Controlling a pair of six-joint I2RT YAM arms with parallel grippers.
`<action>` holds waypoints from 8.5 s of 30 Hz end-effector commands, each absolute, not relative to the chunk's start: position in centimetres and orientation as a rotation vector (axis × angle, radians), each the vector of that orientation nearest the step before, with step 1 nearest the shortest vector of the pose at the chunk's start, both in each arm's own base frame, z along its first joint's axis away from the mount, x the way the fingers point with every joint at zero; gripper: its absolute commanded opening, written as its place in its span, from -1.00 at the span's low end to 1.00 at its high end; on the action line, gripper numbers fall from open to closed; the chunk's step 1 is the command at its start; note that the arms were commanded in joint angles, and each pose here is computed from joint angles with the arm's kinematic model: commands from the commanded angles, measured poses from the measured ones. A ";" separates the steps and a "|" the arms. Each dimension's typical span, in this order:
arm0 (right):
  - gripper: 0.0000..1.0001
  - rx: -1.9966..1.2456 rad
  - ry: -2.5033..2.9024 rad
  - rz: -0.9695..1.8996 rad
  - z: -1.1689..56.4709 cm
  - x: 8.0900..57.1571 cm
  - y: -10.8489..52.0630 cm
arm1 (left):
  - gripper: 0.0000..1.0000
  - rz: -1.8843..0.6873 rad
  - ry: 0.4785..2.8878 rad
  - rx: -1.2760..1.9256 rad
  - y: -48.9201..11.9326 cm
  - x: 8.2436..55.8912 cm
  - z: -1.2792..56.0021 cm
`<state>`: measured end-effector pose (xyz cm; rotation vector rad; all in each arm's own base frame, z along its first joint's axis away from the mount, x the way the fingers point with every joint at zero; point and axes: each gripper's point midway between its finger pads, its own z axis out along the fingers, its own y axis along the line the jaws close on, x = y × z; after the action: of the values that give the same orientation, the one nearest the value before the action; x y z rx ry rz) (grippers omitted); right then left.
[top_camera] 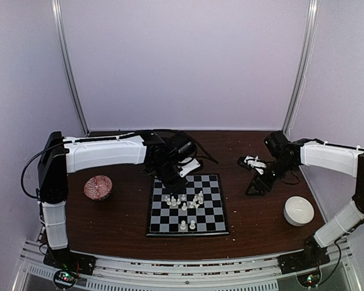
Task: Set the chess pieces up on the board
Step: Pick up the bishop from the chessboard, then place the bishop on c1, then pick up the knight from the chessboard, then place the knight at g1.
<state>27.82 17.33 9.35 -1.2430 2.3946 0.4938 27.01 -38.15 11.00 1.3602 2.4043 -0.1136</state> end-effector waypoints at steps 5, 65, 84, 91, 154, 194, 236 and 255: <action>0.22 -1.265 2.398 0.462 9.3 28.3 17.3 | -0.30 -0.364 2.369 1.525 -41.4 24.4 9.3; 0.20 -1.283 2.413 0.449 8.9 28.2 17.2 | -0.94 -0.319 2.377 1.525 -40.3 23.3 11.0; 0.19 -1.320 2.410 0.445 8.7 27.9 17.9 | -0.95 -0.350 2.437 1.641 -36.5 16.0 8.3; 0.19 -1.325 2.412 0.440 8.6 27.9 17.9 | -0.95 -0.370 2.425 1.672 -36.8 15.8 7.2; -0.19 -1.705 2.188 0.470 12.9 27.8 37.1 | -0.22 -0.257 2.150 0.479 -20.7 37.4 24.8; -0.39 -1.836 2.230 0.564 6.3 26.5 44.4 | -0.22 -0.337 2.148 0.512 -21.6 36.6 25.4; -0.98 -1.789 2.071 0.601 15.3 23.6 41.8 | -0.21 -0.286 2.185 0.545 -21.6 37.2 23.8; -0.98 -1.897 2.088 0.437 7.8 18.1 32.1 | -0.21 -0.203 2.194 0.573 -20.9 37.8 23.3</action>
<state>17.24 30.63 7.42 -1.9056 2.1681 0.4492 36.93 -20.76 22.00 0.5690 2.2348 -0.2236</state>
